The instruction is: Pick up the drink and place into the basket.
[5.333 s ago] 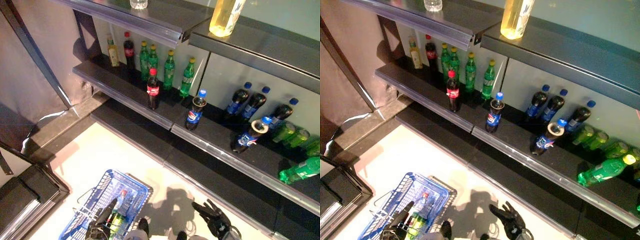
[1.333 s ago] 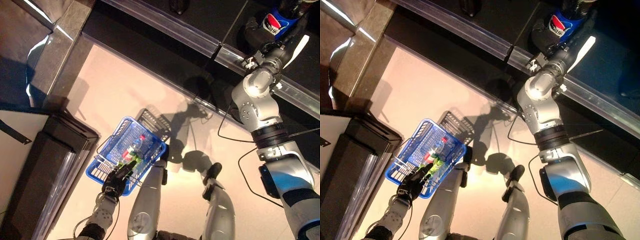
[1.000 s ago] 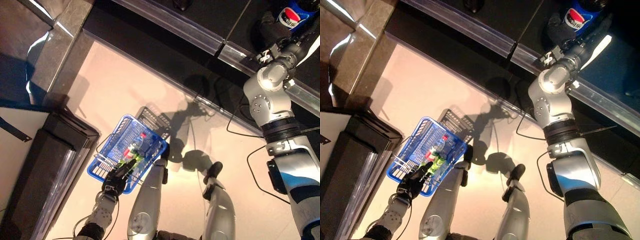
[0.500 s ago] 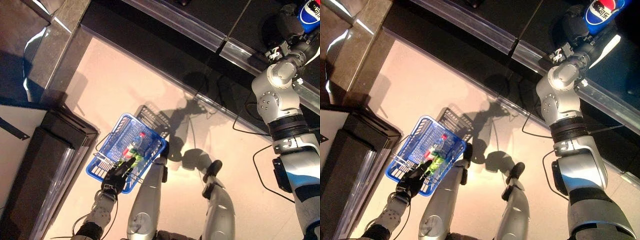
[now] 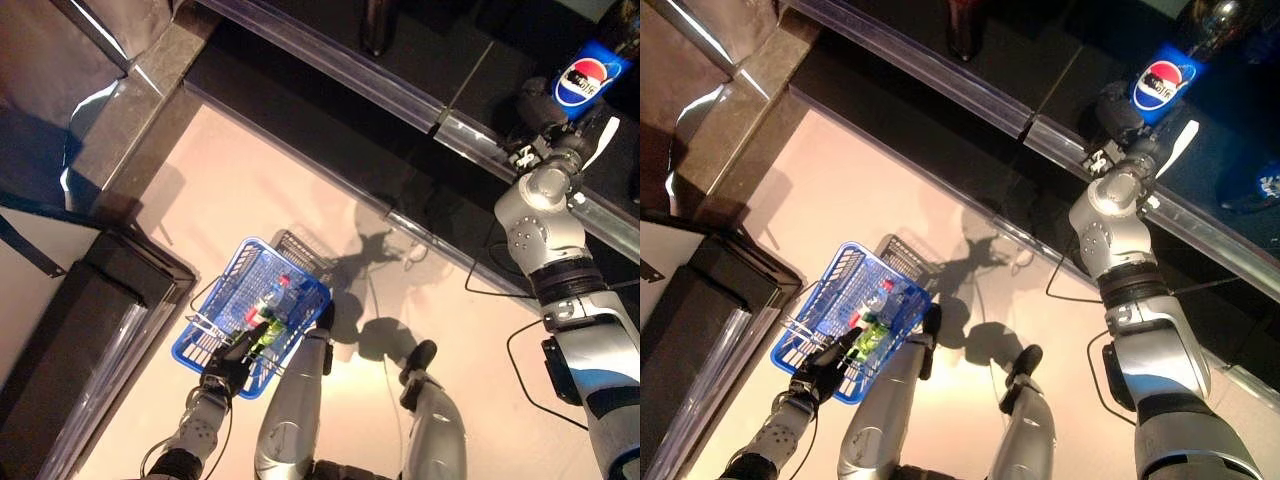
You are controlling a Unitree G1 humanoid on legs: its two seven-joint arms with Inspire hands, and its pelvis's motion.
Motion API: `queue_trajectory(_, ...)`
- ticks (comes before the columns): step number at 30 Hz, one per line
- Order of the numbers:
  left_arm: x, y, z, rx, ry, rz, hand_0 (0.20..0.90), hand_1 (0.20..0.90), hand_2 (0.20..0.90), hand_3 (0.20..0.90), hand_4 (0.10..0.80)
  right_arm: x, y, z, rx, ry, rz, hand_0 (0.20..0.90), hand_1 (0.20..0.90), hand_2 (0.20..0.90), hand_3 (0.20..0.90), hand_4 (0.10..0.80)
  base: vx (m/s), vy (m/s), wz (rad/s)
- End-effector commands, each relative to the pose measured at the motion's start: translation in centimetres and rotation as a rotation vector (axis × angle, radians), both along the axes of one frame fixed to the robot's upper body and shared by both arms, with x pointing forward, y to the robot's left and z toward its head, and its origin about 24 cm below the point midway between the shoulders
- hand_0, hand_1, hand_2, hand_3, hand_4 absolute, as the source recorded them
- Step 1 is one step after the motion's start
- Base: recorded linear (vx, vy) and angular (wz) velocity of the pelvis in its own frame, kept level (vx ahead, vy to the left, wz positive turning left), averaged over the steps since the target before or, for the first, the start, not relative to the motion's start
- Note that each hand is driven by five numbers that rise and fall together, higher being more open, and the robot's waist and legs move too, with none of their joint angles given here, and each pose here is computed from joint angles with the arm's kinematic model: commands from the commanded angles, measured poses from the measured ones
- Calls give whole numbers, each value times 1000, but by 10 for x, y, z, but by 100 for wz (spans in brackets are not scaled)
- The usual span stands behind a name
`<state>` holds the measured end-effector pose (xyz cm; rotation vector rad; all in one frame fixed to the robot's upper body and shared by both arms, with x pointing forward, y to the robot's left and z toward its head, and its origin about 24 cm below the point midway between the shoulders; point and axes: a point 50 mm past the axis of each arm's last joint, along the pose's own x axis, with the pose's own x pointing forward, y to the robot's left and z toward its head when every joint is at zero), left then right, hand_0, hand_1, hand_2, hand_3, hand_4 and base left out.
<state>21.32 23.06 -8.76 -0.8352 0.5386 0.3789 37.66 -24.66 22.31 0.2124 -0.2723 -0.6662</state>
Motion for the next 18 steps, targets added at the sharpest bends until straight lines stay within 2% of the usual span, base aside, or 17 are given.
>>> queue_trajectory(1, -5, 8, 18, 22, -208, -38, 300, 300, 300, 200, 100, -43, 20, 125, -283, -527, 100, 300, 300, 300, 200, 100, 25, -36, 6)
queue_trajectory(9, 0, -4, 34, 66, -311, -96, 300, 300, 300, 200, 100, -59, 55, 72, -329, -483, 351, 300, 300, 300, 200, 100, 24, -29, 5)
queue_trajectory(13, 3, -7, 46, 81, -369, -135, 300, 300, 300, 200, 100, -70, 91, 33, -362, -411, 600, 300, 300, 300, 200, 100, 84, -24, -2)
queue_trajectory(18, 6, -12, 61, 55, -438, -155, 300, 300, 300, 200, 100, -82, 118, -2, -332, -323, 761, 300, 300, 300, 200, 100, 68, -21, -4)
